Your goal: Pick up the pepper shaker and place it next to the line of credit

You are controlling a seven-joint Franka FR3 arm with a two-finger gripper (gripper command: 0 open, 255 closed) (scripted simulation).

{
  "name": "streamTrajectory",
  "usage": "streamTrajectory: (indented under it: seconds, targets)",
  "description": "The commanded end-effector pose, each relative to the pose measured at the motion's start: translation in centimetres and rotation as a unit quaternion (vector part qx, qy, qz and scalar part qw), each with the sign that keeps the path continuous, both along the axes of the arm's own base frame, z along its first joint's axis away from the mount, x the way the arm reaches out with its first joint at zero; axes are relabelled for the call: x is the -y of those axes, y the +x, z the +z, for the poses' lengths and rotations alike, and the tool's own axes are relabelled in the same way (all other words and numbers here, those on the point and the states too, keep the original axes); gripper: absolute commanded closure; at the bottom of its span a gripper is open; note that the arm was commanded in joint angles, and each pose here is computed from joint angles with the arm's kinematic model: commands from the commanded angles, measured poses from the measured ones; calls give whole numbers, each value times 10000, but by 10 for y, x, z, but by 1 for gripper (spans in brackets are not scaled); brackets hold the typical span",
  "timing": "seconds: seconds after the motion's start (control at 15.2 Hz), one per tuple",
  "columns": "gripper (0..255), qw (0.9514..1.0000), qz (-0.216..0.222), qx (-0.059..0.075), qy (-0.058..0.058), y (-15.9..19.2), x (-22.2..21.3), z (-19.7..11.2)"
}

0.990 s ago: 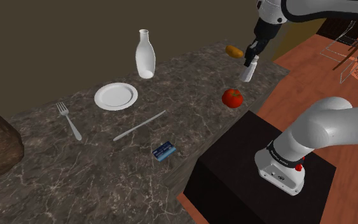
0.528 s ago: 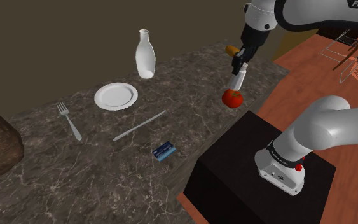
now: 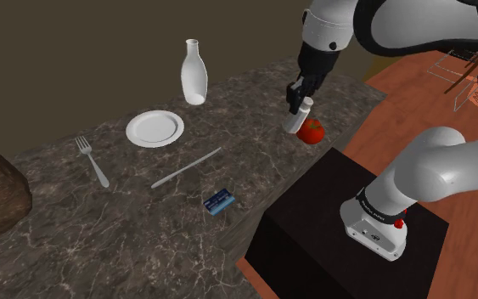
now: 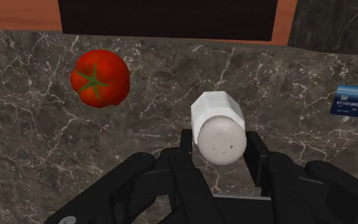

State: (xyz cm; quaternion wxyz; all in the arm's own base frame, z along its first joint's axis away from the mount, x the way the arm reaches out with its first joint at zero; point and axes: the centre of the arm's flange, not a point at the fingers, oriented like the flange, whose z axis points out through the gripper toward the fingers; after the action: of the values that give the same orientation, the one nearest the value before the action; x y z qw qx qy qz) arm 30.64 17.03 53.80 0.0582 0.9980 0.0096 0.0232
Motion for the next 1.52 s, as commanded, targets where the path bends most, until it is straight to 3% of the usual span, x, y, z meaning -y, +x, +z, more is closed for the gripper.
streamTrajectory:
  seconds: [0.0, 0.59, 1.45]
  targets:
    - [255, 10000, -5, 0, 4, -1, -27, -1]
    - [255, 10000, -5, 0, 4, -3, -148, -1]
    - [255, 10000, -5, 0, 4, -3, -148, -70]
